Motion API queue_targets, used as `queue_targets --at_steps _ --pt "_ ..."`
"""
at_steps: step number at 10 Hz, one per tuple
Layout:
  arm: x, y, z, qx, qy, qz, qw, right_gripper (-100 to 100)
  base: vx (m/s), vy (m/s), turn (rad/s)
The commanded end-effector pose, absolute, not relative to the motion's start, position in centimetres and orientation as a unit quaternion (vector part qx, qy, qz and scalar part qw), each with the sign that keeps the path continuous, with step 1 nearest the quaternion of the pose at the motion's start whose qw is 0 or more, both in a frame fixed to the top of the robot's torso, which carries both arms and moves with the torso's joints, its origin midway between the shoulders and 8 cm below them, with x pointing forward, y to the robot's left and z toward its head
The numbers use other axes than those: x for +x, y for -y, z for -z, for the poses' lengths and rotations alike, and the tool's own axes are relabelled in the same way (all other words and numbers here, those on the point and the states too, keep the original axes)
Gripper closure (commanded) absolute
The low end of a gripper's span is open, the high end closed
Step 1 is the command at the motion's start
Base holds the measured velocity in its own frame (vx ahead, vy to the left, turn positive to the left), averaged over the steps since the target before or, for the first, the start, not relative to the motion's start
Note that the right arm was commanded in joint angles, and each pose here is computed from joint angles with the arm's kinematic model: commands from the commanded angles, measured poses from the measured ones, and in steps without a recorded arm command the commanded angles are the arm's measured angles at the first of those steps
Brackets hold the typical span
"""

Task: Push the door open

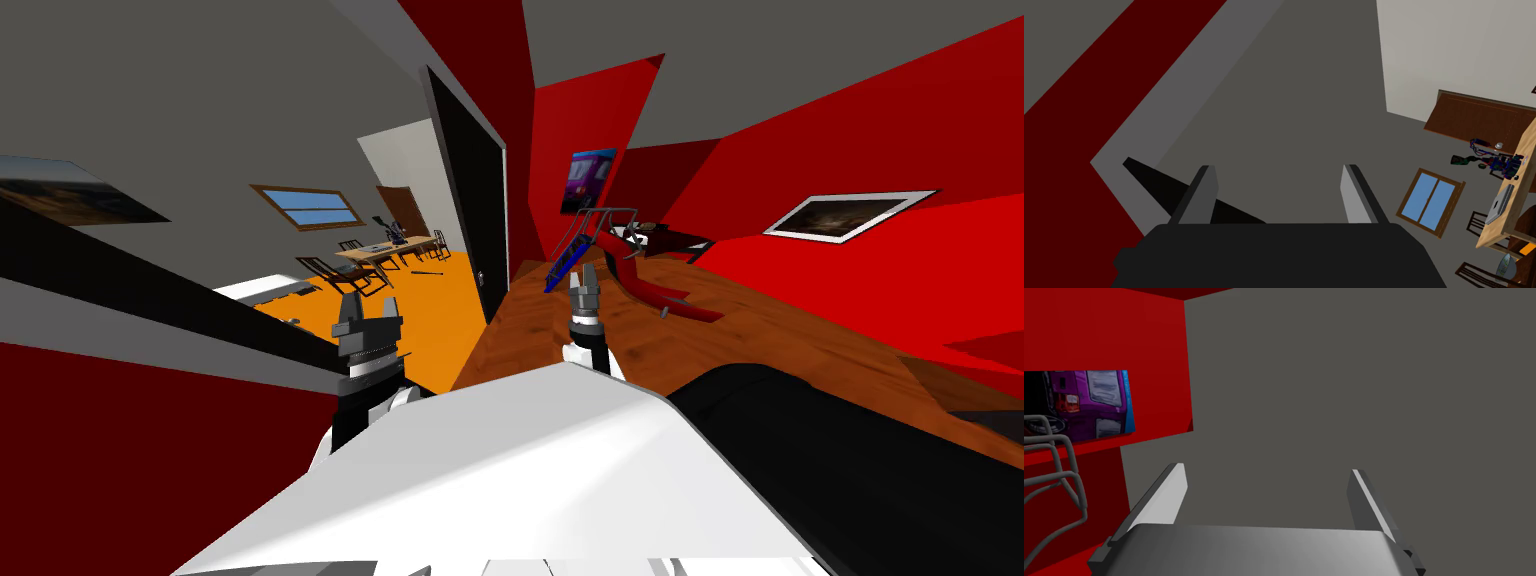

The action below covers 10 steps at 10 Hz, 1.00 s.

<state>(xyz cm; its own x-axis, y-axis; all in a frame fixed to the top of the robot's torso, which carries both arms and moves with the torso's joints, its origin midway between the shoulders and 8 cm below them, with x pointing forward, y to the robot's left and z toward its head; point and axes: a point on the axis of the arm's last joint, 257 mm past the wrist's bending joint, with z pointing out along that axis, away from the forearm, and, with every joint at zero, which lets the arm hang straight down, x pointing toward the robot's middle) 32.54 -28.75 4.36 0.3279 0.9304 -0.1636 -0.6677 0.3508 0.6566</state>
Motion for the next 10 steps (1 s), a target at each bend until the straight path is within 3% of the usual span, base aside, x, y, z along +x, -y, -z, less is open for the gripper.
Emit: queue_targets --at_steps 1,10 --pt "33.5 27.9 -3.3 0.248 -0.276 -0.528 0.764 -100 0.110 -0.011 0.004" --pt "38.0 22.1 2.7 0.267 -0.324 -0.595 0.685 -100 0.158 -0.031 0.017"
